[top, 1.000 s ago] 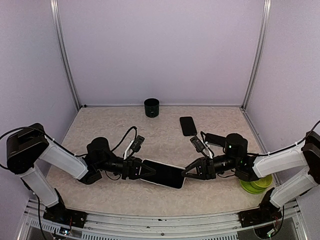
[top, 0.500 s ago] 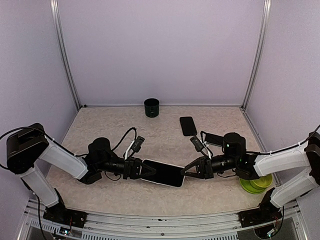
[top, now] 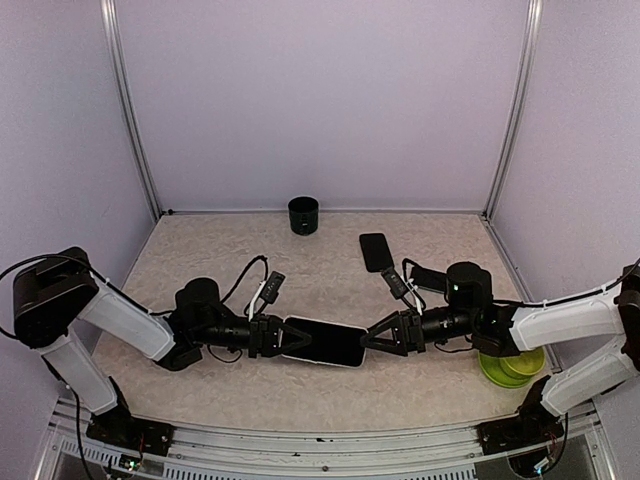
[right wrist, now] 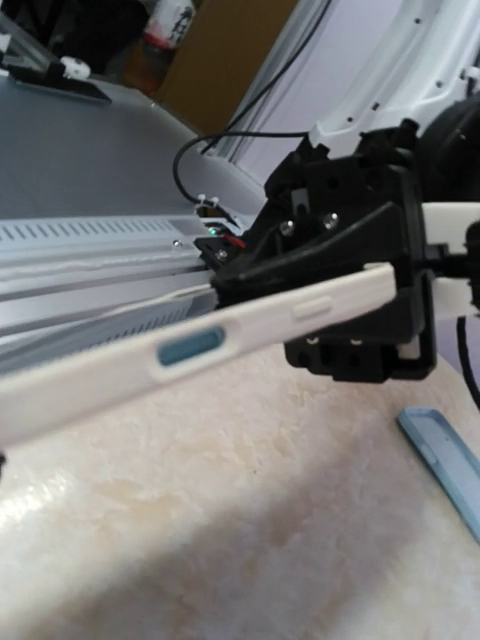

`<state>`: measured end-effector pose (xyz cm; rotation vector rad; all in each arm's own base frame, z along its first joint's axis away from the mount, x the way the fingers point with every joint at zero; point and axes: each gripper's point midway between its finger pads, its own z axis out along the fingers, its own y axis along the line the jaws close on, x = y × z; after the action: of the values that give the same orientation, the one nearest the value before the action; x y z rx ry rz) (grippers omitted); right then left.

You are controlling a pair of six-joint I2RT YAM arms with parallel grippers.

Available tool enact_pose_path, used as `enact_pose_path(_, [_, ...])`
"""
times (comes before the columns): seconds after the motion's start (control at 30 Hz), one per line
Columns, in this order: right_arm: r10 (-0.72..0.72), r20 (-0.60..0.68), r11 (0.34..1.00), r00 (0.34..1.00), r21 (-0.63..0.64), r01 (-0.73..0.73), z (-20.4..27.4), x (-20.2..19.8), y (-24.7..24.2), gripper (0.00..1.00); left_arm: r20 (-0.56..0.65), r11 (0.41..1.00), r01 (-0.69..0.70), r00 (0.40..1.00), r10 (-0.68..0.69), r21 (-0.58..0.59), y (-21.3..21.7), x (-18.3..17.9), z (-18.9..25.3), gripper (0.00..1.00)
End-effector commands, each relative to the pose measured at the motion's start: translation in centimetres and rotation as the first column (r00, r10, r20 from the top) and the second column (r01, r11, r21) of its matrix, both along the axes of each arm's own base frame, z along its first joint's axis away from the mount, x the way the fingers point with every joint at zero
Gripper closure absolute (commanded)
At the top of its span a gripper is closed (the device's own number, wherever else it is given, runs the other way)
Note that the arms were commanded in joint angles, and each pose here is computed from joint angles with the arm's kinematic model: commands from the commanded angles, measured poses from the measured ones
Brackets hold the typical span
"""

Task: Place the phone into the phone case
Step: Press the top right corner of the phone case, then press the corner of the phone case at the bottom right corner of the phone case.

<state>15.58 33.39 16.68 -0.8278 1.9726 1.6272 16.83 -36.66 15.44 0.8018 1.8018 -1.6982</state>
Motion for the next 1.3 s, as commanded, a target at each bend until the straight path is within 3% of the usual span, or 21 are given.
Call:
enact_pose_path(0.0, [0.008,0.027,0.999,1.0,0.033,-0.009,1.3,0.0,0.4,0.41,0.066,0.993,-0.043,0.996,0.051,-0.11,0.6,0.7,3.2,1.0])
enact_pose_path(0.2, [0.002,0.011,1.0,1.0,0.024,-0.002,0.7,0.2,0.5,0.35,0.061,0.986,-0.073,0.995,0.083,-0.151,1.2,1.2,4.1,1.0])
enact_pose_path(0.47, [-0.016,-0.037,1.0,0.999,0.009,0.016,-0.5,0.8,0.9,0.36,0.055,0.98,-0.093,0.993,0.104,-0.173,1.7,1.5,4.6,1.0])
enact_pose_path(1.07, [-0.012,-0.103,0.999,0.995,0.031,0.015,-1.1,1.2,2.4,0.5,0.047,0.978,-0.101,0.993,0.112,-0.182,2.1,1.4,4.3,1.0])
enact_pose_path(1.27, [0.006,-0.109,0.999,0.994,0.048,0.0,-0.9,0.9,2.8,0.6,0.041,0.978,-0.107,0.992,0.117,-0.179,2.3,1.5,3.9,1.0])
